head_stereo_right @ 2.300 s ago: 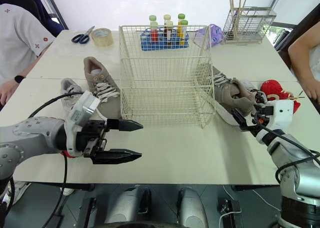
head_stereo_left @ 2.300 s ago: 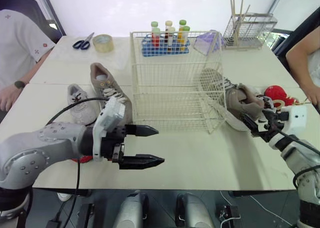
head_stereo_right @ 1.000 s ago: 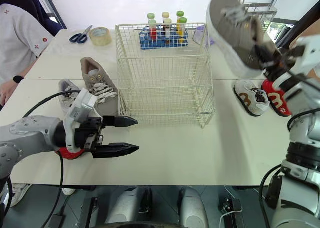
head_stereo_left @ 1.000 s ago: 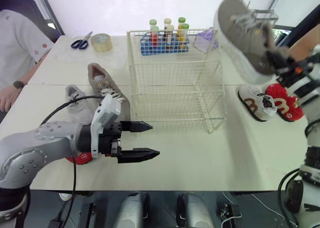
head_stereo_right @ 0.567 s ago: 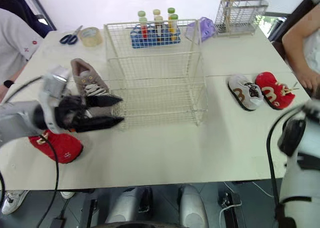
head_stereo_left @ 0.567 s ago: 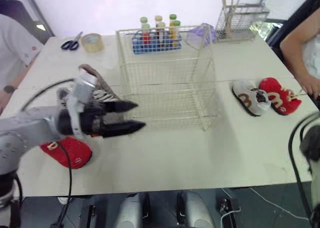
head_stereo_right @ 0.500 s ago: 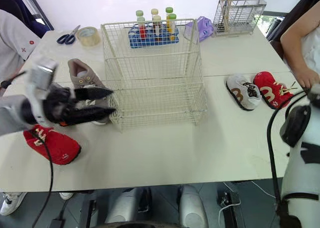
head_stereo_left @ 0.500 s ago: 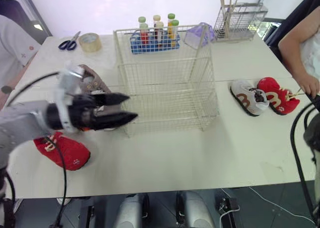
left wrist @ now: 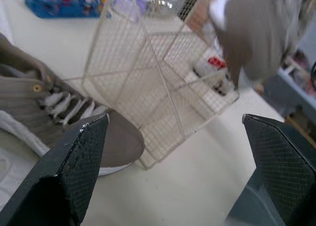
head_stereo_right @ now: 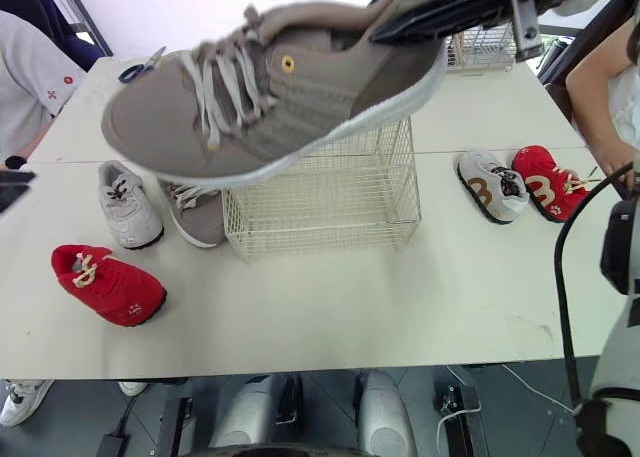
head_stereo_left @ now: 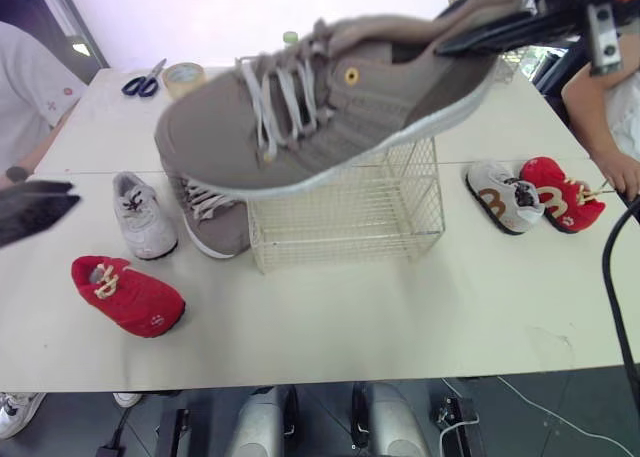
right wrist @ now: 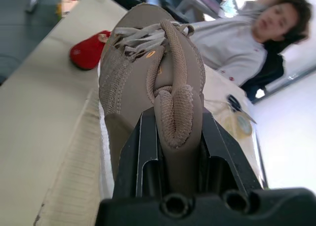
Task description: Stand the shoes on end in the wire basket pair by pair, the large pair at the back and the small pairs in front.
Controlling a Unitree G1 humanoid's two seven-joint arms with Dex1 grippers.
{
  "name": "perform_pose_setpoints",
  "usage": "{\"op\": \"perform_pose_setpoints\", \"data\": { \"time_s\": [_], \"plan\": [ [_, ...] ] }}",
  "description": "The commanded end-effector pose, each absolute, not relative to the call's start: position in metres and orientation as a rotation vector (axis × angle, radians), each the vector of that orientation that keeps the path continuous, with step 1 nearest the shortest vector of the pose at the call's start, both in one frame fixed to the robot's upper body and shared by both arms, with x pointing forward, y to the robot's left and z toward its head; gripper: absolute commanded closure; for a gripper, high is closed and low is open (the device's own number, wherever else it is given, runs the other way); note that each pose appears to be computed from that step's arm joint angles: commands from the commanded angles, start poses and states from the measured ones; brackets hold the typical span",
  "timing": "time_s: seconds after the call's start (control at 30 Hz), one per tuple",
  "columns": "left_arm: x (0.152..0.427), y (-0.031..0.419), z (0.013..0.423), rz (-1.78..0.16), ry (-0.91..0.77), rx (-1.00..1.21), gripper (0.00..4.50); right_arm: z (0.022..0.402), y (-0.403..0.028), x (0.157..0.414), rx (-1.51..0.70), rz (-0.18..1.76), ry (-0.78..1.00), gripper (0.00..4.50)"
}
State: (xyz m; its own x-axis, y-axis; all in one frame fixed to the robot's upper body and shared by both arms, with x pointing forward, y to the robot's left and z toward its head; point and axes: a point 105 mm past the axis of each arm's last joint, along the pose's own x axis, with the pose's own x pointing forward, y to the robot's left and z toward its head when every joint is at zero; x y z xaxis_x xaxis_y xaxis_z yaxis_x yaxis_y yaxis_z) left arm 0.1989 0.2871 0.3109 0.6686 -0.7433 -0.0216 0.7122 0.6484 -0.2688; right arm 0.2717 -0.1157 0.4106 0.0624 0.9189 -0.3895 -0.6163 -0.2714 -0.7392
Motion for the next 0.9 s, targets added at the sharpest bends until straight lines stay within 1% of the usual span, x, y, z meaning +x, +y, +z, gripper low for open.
{"op": "perform_pose_setpoints", "data": {
  "time_s": [0.03,0.13,0.2,0.3,0.4,0.5,0.63,0.77,0.83,0.9],
  "plan": [
    [0.195,0.261,0.333,-0.989,0.126,-0.157,0.0,0.428,-0.102,0.246,-1.128,1.623,-0.545,4.22],
    [0.201,0.224,0.336,-1.187,0.17,-0.115,0.0,0.43,-0.094,0.238,-1.138,1.682,-0.583,4.22],
    [0.205,0.21,0.338,-1.268,0.178,-0.114,0.0,0.429,-0.092,0.234,-1.138,1.707,-0.595,4.22],
    [0.213,0.186,0.327,-1.407,0.241,-0.092,0.0,0.426,-0.091,0.224,-1.145,1.755,-0.605,4.22],
    [0.223,0.178,0.321,-1.455,0.28,-0.079,0.0,0.424,-0.091,0.214,-1.132,1.798,-0.608,4.22],
    [0.228,0.17,0.316,-1.52,0.324,-0.084,0.0,0.422,-0.091,0.211,-1.151,1.804,-0.605,4.22],
    [0.225,0.158,0.31,-1.62,0.395,-0.095,0.0,0.423,-0.091,0.209,-1.163,1.804,-0.613,4.22],
    [0.214,0.142,0.298,-1.746,0.511,-0.116,0.0,0.422,-0.089,0.206,-1.188,1.81,-0.633,4.22],
    [0.212,0.136,0.298,-1.796,0.53,-0.141,0.0,0.421,-0.087,0.207,-1.196,1.814,-0.637,4.22],
    [0.214,0.134,0.304,-1.812,0.503,-0.164,0.51,0.421,-0.087,0.207,-1.194,1.815,-0.637,4.23]
  ]
}}
